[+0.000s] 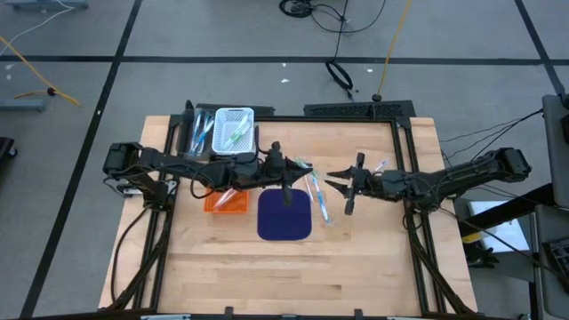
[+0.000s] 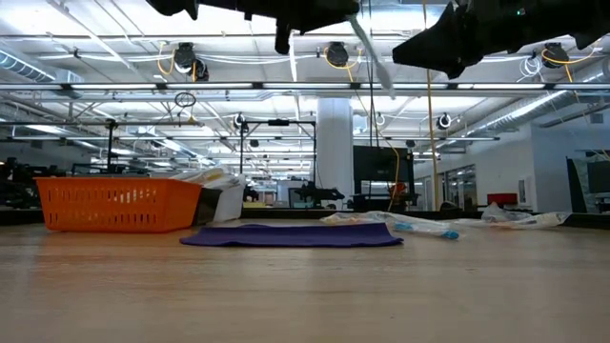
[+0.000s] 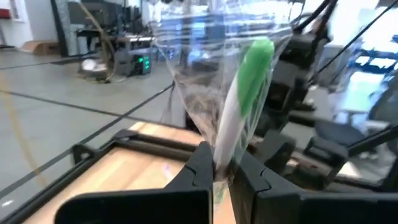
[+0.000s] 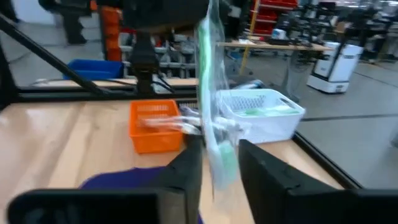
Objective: Pick & Place Toothbrushes
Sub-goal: Put the green toothbrush into the white bin
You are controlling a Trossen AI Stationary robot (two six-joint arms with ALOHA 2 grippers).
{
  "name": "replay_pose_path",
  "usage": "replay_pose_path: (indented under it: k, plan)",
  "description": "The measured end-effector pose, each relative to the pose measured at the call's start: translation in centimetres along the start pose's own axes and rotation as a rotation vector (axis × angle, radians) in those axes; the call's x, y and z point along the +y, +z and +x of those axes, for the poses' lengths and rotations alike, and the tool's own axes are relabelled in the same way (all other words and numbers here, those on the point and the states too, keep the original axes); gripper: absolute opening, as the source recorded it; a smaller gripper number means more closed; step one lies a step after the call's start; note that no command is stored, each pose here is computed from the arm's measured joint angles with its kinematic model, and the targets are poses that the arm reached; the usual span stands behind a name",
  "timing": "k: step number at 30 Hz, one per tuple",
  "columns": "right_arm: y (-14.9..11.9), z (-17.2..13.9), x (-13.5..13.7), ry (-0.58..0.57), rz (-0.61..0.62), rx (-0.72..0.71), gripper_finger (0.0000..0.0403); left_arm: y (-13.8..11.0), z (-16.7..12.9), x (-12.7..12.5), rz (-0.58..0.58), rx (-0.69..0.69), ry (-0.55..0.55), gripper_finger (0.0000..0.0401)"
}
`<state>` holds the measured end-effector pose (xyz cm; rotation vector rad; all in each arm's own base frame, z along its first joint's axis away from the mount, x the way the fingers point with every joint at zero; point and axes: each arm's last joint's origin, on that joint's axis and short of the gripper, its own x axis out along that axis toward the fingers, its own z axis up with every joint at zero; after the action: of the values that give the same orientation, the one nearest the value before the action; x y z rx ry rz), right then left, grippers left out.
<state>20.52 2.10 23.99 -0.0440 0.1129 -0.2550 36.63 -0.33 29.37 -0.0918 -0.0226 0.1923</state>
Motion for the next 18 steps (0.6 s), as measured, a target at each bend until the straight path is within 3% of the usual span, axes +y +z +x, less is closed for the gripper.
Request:
replay_pose_path:
  k: [6, 14, 18]
  plan:
    - [-0.3, 0.0, -0.1, -0.03, -0.016, 0.034, 0.0145, 1.8, -2.1, 0.7, 0.067, 0.077, 0.158, 0.001]
    - [-0.8, 0.0, -0.1, -0.031, 0.021, 0.065, 0.0153, 3.4, -6.9, 3.7, 0.162, 0.272, 0.637, 0.001]
    - [-0.9, -0.1, -0.1, -0.031, 0.019, 0.071, 0.0149, 3.1, -8.2, 6.0, 0.125, 0.359, 0.762, 0.001]
